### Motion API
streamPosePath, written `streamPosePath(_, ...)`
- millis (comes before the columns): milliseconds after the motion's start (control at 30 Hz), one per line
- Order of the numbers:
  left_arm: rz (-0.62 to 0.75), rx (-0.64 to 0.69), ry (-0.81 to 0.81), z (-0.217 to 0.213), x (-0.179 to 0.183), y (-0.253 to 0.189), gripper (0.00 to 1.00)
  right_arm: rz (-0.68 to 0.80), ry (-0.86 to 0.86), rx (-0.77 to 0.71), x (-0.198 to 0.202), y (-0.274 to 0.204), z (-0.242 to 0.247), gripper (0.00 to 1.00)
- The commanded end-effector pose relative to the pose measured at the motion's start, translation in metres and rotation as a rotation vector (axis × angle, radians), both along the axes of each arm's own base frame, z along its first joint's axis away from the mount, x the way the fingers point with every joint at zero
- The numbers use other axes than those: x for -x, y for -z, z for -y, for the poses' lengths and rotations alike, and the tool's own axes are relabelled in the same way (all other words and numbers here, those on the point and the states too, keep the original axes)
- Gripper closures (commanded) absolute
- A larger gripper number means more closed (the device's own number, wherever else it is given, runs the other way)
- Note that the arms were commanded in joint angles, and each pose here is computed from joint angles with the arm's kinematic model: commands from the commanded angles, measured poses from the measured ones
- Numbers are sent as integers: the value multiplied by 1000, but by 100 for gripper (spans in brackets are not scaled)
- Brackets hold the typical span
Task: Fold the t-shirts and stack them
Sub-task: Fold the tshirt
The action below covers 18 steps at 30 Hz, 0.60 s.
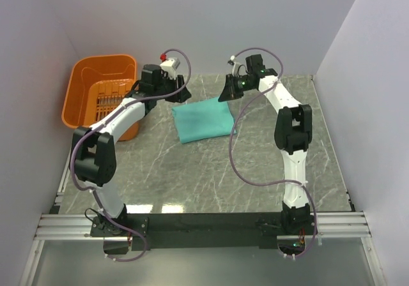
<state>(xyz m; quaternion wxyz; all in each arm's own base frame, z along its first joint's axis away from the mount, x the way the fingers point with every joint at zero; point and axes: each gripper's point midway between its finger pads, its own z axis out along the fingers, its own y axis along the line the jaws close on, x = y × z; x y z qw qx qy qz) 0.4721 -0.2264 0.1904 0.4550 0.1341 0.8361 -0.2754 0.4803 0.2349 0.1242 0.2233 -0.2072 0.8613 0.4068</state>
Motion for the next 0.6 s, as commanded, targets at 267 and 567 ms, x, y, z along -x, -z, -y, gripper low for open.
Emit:
streamPosePath(267, -189, 69, 140, 37, 49, 51, 46, -41, 249, -54, -68, 14, -8, 82)
streamPosePath(567, -377, -17, 84, 27, 70, 136, 45, -90, 468, 21, -102, 52, 8, 82)
